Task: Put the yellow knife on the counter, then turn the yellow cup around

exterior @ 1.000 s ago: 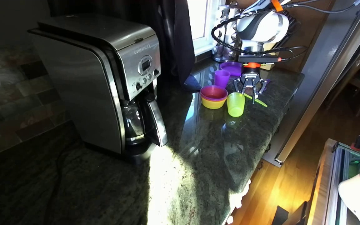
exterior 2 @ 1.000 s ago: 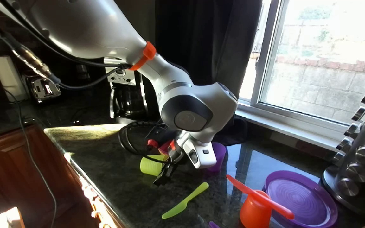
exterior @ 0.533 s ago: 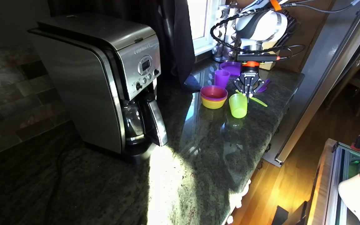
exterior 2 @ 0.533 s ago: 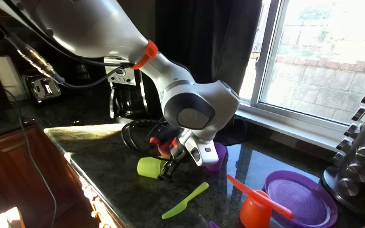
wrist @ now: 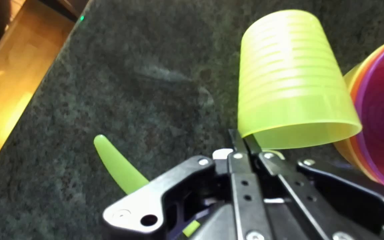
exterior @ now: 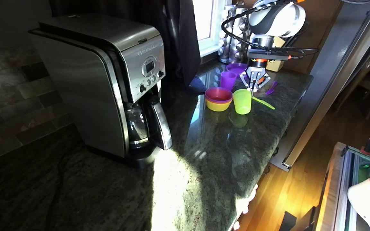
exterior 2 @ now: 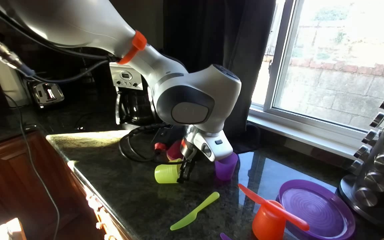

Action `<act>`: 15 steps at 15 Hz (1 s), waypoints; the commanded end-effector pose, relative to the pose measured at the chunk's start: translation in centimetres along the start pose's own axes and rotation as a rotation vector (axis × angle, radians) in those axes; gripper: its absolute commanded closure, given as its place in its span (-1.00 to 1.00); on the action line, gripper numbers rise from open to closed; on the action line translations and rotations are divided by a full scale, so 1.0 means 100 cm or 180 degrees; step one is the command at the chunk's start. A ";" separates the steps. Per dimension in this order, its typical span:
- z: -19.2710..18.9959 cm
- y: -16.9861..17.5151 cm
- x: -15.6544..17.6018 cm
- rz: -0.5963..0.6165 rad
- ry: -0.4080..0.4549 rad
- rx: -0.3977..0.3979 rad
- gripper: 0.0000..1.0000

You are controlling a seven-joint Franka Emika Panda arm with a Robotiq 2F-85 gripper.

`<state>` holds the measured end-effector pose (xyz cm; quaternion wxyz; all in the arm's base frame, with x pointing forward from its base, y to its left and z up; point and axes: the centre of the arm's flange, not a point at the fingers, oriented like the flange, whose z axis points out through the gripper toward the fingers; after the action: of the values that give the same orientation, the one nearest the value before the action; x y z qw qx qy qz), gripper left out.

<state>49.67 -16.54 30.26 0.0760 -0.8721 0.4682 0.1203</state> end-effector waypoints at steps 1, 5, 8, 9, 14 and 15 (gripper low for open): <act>-0.015 0.025 -0.042 -0.0261 0.0499 0.0022 0.98; -0.028 0.040 -0.065 -0.0478 0.1006 0.0076 0.98; -0.033 0.048 -0.077 -0.0597 0.1329 0.0119 0.98; -0.034 0.050 -0.080 -0.0622 0.1406 0.0125 0.98; -0.034 0.055 -0.089 -0.0666 0.1731 0.0152 0.98; -0.033 0.056 -0.090 -0.0655 0.1799 0.0150 0.98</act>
<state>42.54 -14.04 36.01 -0.0080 -0.9188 0.3769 -0.1168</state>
